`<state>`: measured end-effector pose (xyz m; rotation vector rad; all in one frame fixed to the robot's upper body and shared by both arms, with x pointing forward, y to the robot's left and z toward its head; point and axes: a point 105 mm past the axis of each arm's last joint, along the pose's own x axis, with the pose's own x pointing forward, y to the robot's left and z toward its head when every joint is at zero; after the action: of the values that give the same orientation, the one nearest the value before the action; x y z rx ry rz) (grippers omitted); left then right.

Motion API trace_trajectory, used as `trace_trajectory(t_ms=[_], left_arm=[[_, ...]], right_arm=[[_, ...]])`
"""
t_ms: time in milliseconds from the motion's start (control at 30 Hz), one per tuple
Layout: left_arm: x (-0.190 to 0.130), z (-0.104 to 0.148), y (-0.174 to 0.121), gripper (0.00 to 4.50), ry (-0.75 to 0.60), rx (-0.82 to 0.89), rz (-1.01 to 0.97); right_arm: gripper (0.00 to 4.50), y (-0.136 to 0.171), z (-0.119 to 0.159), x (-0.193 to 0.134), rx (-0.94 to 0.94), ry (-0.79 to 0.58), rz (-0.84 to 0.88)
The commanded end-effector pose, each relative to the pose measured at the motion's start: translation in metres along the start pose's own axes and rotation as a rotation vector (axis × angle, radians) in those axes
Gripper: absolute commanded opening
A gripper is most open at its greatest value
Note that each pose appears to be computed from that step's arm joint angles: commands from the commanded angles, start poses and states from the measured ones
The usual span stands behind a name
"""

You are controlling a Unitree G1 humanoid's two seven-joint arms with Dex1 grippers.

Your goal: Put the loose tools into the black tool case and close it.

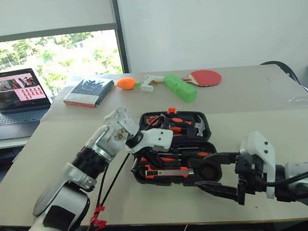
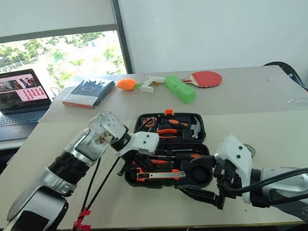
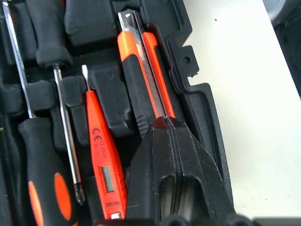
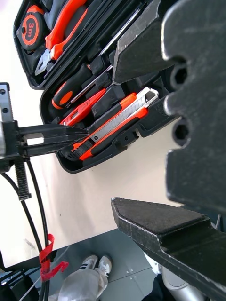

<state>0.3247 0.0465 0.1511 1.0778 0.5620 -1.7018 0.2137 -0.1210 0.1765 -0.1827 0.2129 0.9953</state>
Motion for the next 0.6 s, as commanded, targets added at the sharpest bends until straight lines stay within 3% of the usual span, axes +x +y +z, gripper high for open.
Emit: trace_trajectory(t_ms=[33,600], left_arm=[[-0.001,0.005,0.004,0.03,0.008,0.033,0.021],[0.032,-0.027,0.008,0.03,0.077,-0.017,0.021]], right_arm=[[4.50,0.003,0.010,-0.002,-0.028,-0.045,-0.001],[4.50,0.004,0.010,-0.004,-0.026,-0.038,0.008]])
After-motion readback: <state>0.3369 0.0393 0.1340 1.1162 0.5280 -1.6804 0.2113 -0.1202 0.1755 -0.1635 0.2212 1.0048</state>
